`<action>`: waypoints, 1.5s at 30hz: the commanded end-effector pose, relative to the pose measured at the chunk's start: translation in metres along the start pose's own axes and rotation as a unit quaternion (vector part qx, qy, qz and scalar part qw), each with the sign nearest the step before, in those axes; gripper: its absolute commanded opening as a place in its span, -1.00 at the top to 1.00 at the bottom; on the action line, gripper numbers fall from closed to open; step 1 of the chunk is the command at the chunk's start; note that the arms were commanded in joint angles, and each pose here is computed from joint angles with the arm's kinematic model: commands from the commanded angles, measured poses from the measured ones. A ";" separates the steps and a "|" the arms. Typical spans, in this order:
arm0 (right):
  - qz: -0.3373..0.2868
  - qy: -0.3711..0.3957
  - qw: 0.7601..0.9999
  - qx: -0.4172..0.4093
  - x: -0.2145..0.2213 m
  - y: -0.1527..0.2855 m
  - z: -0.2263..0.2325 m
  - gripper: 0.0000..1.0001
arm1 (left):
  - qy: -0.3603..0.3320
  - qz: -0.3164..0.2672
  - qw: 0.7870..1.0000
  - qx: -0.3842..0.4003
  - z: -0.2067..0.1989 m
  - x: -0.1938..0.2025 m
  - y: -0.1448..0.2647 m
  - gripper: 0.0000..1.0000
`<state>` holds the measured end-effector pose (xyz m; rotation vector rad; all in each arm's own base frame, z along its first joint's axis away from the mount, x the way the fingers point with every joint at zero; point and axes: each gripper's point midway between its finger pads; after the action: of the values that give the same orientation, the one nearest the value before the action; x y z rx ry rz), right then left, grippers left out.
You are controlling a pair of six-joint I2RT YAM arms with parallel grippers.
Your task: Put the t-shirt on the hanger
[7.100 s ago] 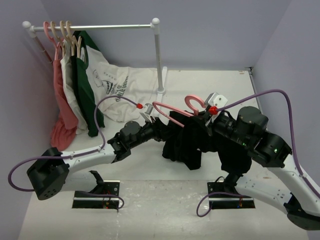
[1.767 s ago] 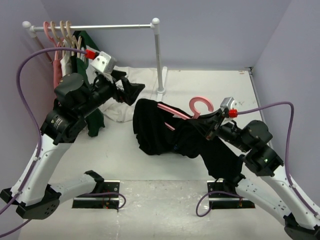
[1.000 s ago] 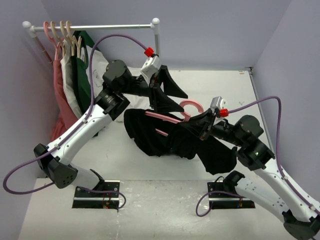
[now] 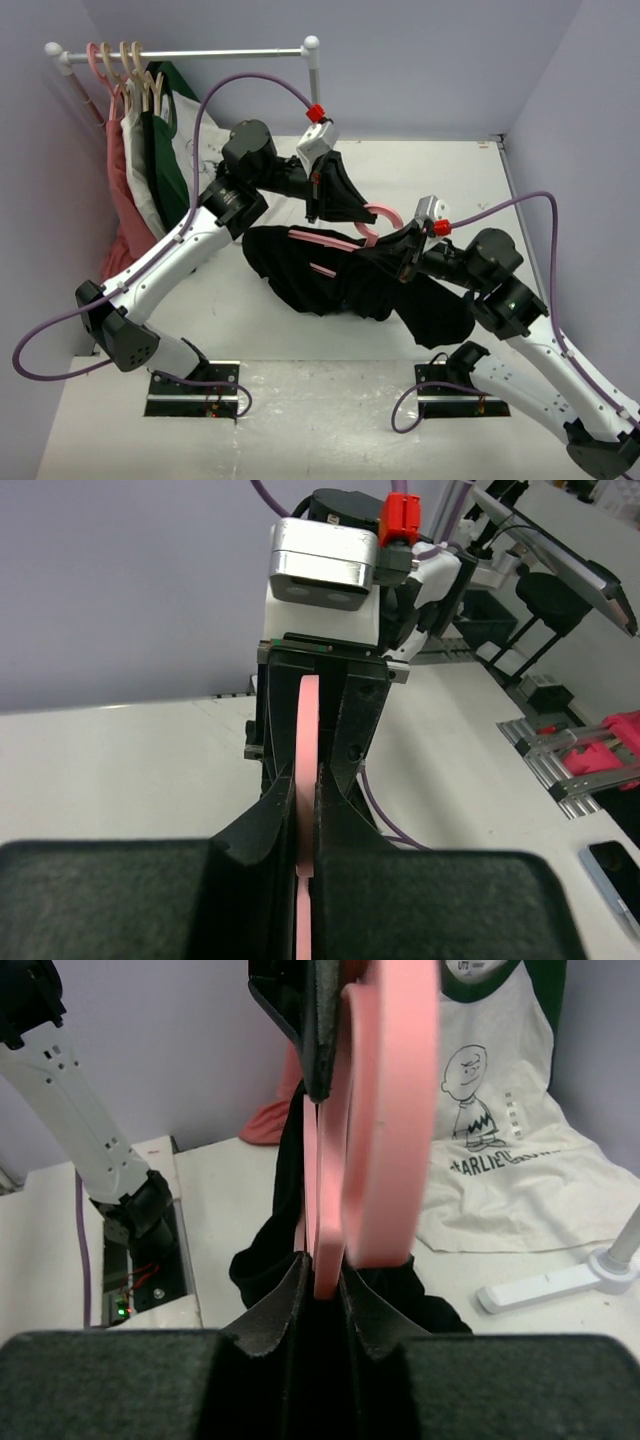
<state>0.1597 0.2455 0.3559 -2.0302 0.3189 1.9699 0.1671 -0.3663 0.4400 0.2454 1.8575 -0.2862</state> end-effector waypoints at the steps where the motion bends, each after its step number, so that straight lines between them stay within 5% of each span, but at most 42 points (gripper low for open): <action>1: -0.040 0.036 0.998 0.032 -0.029 0.007 -0.008 0.43 | -0.021 -0.013 0.999 -0.034 0.003 -0.021 0.008 1.00; 2: -0.035 0.034 0.998 0.045 -0.024 0.008 -0.012 0.23 | -0.027 -0.016 0.999 -0.039 0.001 -0.026 0.013 1.00; 6: -0.026 0.032 0.997 0.067 -0.013 0.017 -0.016 0.11 | -0.026 -0.016 0.997 -0.070 0.005 -0.037 0.036 1.00; 12: -0.007 0.026 0.986 0.167 0.000 0.048 -0.038 -0.38 | -0.034 -0.024 0.994 -0.097 0.005 -0.046 0.063 1.00; 23: 0.074 -0.010 0.954 0.291 0.042 0.090 -0.063 -0.32 | -0.089 -0.054 0.987 -0.126 -0.025 -0.088 0.083 1.00; 27: 0.073 -0.025 0.925 0.373 0.048 0.108 -0.086 -0.37 | -0.104 -0.056 0.982 -0.149 -0.028 -0.100 0.090 1.00; 32: 0.053 -0.027 0.935 0.349 0.044 0.106 -0.076 -0.37 | -0.114 -0.057 0.972 -0.198 -0.029 -0.110 0.101 1.00; 34: 0.054 -0.026 0.946 0.320 0.048 0.099 -0.068 -0.32 | -0.117 -0.059 0.972 -0.197 -0.033 -0.112 0.101 1.00; 36: 0.054 -0.024 0.954 0.294 0.048 0.092 -0.062 0.13 | -0.118 -0.062 0.972 -0.192 -0.036 -0.112 0.100 1.00; 41: 0.055 -0.023 0.956 0.288 0.047 0.086 -0.063 0.59 | -0.120 -0.068 0.972 -0.188 -0.041 -0.116 0.100 1.00; 43: 0.053 -0.022 0.951 0.303 0.047 0.085 -0.069 1.00 | -0.123 -0.071 0.972 -0.189 -0.044 -0.119 0.100 1.00; 45: 0.054 -0.024 0.946 0.320 0.048 0.087 -0.076 1.00 | -0.126 -0.073 0.969 -0.198 -0.043 -0.120 0.102 1.00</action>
<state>0.1892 0.1391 0.2997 -1.5915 0.9391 1.7072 0.2040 -0.2693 0.5354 -0.1283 1.7082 -0.0314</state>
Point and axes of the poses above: each gripper's point midway between its finger pads, its own y axis back along the fingers, its own z axis along the line the jaws close on, x = y × z, and after that the axes turned 5 degrees about y, right-handed
